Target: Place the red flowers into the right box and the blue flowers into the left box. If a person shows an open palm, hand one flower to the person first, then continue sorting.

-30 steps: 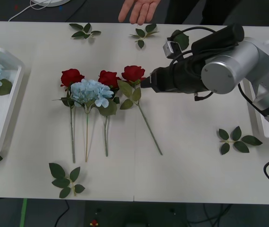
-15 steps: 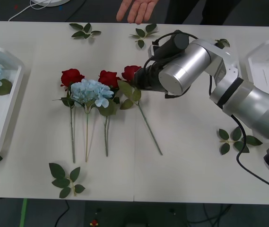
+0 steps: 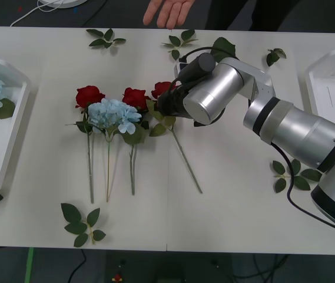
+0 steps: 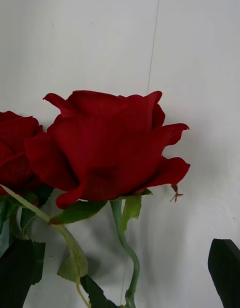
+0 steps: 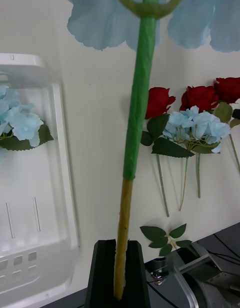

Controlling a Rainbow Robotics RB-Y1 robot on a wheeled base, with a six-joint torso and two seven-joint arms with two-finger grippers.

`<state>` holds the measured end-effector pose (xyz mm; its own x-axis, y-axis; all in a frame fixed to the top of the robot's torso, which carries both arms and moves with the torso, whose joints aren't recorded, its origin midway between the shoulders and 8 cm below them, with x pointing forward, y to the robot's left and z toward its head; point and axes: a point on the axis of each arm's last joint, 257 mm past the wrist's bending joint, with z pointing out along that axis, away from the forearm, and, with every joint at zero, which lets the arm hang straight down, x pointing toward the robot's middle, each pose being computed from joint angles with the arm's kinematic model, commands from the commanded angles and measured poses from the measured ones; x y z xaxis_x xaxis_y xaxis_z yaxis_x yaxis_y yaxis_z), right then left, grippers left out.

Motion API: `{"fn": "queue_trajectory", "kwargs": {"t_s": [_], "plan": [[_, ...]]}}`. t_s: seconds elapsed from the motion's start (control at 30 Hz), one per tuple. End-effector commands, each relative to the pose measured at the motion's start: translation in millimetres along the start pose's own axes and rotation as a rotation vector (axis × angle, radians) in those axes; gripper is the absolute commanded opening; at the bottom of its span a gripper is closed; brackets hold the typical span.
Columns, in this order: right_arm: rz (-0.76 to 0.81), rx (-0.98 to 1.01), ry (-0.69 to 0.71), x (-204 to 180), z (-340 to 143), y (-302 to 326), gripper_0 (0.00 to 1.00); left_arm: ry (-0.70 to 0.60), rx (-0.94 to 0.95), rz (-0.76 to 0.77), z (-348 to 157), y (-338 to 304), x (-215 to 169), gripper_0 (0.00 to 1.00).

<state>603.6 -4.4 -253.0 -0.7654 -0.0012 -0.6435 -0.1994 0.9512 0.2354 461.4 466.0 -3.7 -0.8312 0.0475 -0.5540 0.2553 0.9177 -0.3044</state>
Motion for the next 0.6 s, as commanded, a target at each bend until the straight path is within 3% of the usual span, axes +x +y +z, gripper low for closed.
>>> {"fn": "queue_trajectory", "kwargs": {"t_s": [0.03,0.4,0.43,0.47,0.53,0.57,0.6], "plan": [[-0.019,-0.026,-0.039,-18.7,3.0,36.1,1.0,-0.029,-0.047,0.028,-30.6,7.1,-4.3,0.0],[-0.014,0.021,-0.069,-24.0,23.2,28.0,1.0,-0.029,-0.047,0.028,-30.6,7.1,-4.3,0.0],[-0.018,0.024,-0.069,-23.4,23.6,26.9,0.93,-0.029,-0.047,0.028,-30.6,7.1,-4.3,0.0],[-0.023,0.027,-0.067,-21.9,24.2,26.4,0.73,-0.029,-0.047,0.028,-30.6,7.1,-4.3,0.0],[-0.027,0.026,-0.07,-22.5,24.3,26.6,0.42,-0.029,-0.047,0.028,-30.6,7.1,-4.3,0.0],[-0.024,0.026,-0.071,-22.8,24.2,26.7,0.18,-0.029,-0.047,0.028,-30.6,7.1,-4.3,0.0],[-0.027,0.026,-0.07,-22.5,24.3,26.6,0.06,-0.029,-0.047,0.028,-30.6,7.1,-4.3,0.0]]}}
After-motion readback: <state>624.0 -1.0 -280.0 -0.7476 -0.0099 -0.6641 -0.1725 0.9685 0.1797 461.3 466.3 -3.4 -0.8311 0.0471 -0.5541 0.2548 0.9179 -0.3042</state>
